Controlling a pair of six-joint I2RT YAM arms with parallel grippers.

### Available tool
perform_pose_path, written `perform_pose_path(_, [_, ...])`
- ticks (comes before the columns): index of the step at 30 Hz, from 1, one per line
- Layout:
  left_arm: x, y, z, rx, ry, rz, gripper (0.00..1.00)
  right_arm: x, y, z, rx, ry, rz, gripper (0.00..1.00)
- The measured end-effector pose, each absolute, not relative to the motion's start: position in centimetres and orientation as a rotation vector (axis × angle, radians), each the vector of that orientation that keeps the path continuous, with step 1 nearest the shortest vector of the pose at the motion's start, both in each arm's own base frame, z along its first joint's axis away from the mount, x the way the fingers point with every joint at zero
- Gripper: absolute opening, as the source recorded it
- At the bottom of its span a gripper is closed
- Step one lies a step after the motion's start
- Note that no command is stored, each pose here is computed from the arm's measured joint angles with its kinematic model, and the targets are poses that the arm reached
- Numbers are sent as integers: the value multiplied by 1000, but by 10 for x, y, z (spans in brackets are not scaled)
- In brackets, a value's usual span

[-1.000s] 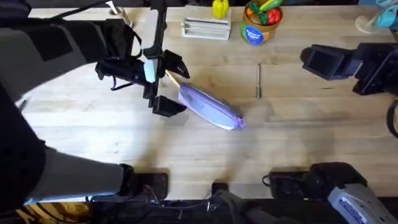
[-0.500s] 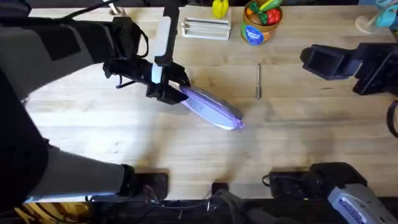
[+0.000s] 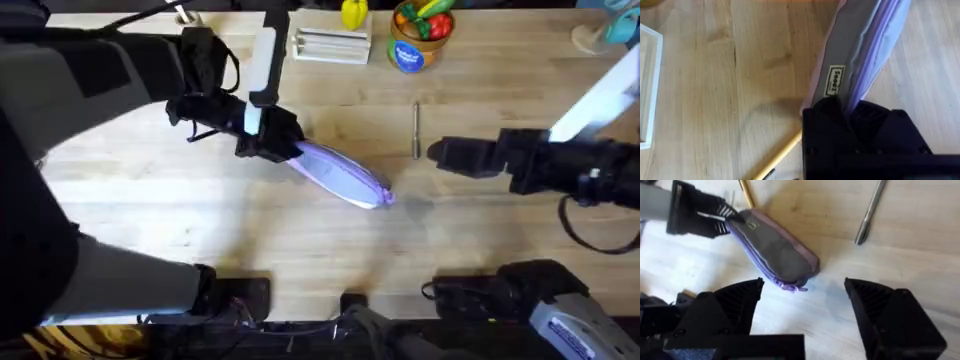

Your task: Unzip the bag, pick up the pens from the table one at a time and place them inside, then zip the bag closed.

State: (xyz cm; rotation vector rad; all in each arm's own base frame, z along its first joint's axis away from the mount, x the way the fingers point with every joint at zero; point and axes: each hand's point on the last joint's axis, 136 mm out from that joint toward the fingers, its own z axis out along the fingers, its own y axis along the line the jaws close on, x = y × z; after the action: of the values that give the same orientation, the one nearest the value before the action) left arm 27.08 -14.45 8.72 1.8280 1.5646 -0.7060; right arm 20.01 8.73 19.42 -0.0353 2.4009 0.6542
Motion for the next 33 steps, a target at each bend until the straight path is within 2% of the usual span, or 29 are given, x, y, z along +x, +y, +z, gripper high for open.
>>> perform_pose_path(11, [271, -145, 87, 1828, 1564, -706, 41, 159, 151, 131, -442, 2601, 789, 997])
perform_pose_path(27, [271, -145, 87, 1828, 1564, -705, 41, 180, 170, 83, -546, 2738, 734, 993])
perform_pose_path(28, [271, -145, 87, 1828, 1564, -705, 41, 184, 177, 81, -556, 2731, 769, 913])
perform_pose_path(33, [271, -145, 87, 1828, 1564, -705, 41, 185, 183, 84, -575, 2707, 813, 656])
